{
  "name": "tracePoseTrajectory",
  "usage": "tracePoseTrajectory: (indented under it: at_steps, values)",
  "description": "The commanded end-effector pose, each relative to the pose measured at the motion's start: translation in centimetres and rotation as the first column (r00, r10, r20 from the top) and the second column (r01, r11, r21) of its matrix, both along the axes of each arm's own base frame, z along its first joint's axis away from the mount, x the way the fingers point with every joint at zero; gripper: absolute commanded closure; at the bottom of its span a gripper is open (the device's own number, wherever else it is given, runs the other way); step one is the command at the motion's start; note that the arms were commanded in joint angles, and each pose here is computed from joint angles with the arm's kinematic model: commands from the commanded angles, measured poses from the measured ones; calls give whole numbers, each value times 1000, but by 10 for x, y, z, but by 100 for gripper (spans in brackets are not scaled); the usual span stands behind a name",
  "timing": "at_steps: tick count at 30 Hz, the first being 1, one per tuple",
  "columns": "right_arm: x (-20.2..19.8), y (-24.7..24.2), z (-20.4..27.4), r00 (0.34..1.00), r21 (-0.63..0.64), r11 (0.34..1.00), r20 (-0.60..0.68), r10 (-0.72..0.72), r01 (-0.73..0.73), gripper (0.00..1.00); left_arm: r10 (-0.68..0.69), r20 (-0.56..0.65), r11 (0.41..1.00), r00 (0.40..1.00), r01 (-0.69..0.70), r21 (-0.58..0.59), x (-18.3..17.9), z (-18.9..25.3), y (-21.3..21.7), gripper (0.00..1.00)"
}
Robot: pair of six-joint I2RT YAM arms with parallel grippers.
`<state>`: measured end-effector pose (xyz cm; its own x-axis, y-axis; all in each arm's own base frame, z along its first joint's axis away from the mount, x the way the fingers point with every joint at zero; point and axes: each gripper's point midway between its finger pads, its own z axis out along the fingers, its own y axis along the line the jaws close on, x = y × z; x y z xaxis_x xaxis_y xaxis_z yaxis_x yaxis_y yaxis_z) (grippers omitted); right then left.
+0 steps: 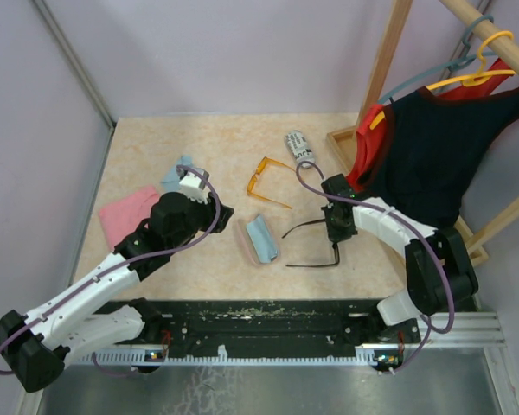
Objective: Organize the sunglasses
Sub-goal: Pick up the sunglasses from the center of the board.
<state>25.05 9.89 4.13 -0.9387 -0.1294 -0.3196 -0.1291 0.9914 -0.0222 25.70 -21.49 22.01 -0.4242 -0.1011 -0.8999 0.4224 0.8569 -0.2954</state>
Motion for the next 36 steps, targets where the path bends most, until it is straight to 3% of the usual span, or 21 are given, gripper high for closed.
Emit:
tracePoseTrajectory:
  at_steps: [1,7,14,22,29,36]
  values:
    - [14,-11,39,993,-28,999,118,-31,34,100,17,23,1000,1000,-16,-20,2,8,1,50]
    - [21,-9,84,969,20,1000,245,-21,17,100,47,32,999,998,-46,-10,5,13,6,49]
    - [35,19,131,886,125,974,450,112,-186,100,41,25,999,999,-42,32,15,17,0,45]
    - [32,56,184,691,20,929,674,261,-370,100,5,14,999,1000,-6,50,34,33,-24,45]
    - [24,69,215,556,23,906,796,239,-422,100,-67,-8,998,998,67,-5,36,38,-49,47]
    - [24,73,211,564,4,903,782,265,-429,100,-88,-38,996,995,88,-17,37,35,-60,50]
